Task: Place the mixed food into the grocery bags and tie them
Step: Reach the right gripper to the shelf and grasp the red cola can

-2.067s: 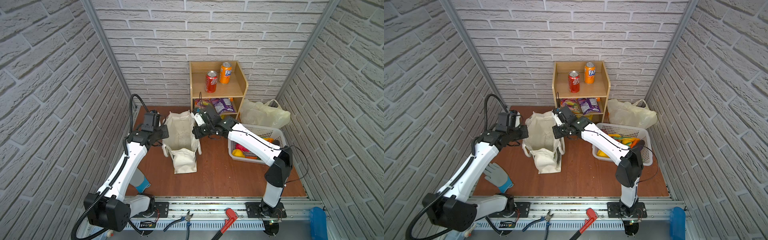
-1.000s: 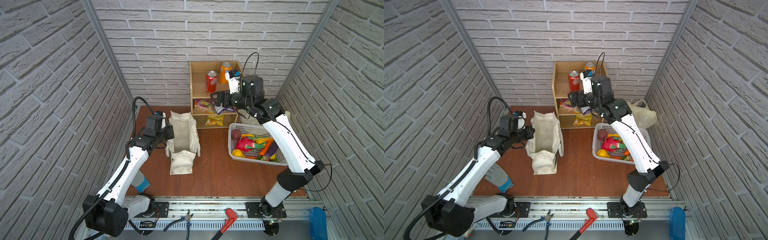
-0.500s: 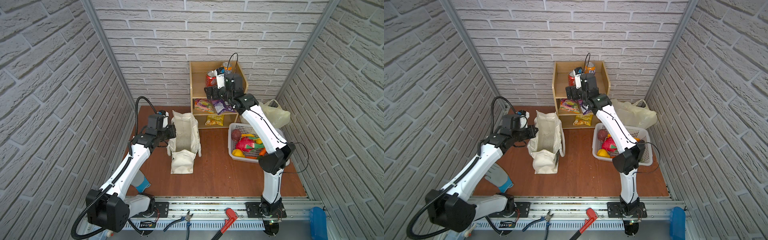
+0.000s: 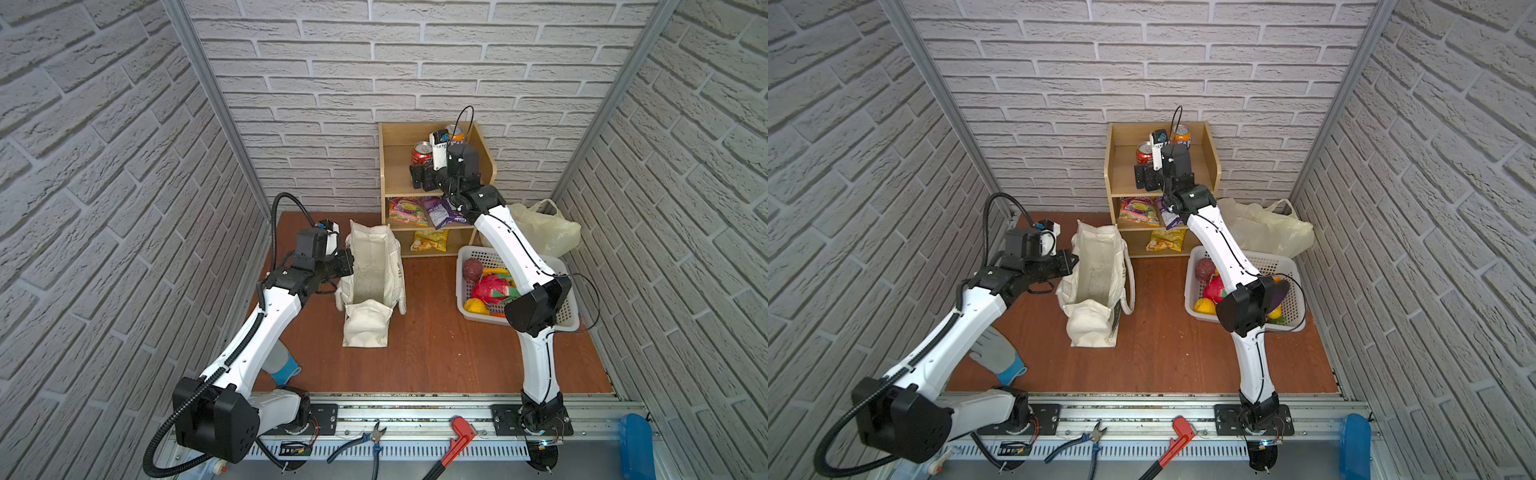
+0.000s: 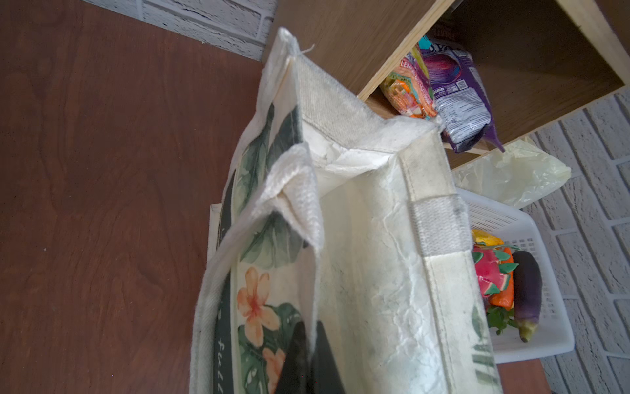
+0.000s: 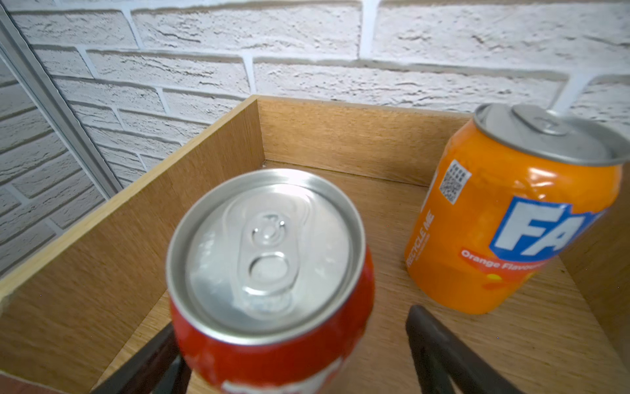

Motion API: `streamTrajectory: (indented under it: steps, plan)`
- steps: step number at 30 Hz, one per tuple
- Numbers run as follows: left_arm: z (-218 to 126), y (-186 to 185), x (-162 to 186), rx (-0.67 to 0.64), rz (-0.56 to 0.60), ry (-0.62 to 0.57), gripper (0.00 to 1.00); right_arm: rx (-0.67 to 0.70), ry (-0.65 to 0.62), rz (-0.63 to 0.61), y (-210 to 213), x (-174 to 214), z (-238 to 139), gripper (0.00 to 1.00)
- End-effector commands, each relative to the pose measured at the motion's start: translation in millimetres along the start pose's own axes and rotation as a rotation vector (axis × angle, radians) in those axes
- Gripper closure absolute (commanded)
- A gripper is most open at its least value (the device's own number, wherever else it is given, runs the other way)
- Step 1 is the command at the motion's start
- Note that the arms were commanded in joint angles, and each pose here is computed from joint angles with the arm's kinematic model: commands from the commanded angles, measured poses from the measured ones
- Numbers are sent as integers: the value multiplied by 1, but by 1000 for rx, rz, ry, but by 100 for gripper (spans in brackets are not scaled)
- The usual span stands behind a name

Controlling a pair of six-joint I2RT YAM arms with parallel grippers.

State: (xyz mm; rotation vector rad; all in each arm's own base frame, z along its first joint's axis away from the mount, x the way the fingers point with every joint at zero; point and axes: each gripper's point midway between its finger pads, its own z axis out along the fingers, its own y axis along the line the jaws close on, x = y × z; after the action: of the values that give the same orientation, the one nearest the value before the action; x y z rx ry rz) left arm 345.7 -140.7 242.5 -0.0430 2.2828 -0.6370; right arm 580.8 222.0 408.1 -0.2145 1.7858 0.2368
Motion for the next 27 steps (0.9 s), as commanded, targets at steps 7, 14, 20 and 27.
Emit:
streamTrajectory:
  steps: [7, 14, 20, 27]
  plan:
    - [9, 0, 5, 15, 1, 9, 100, -41, -96, 21, 6, -25, 2, 13]
    - [9, 0, 6, 11, 0, 11, 100, -75, -99, 34, 12, -23, 6, 14]
    - [8, 2, 7, 3, -1, 11, 100, -90, -96, 43, 15, -22, 8, 32]
    - [7, 3, 6, -1, 1, 7, 100, -127, -128, 47, 20, -42, -13, 69]
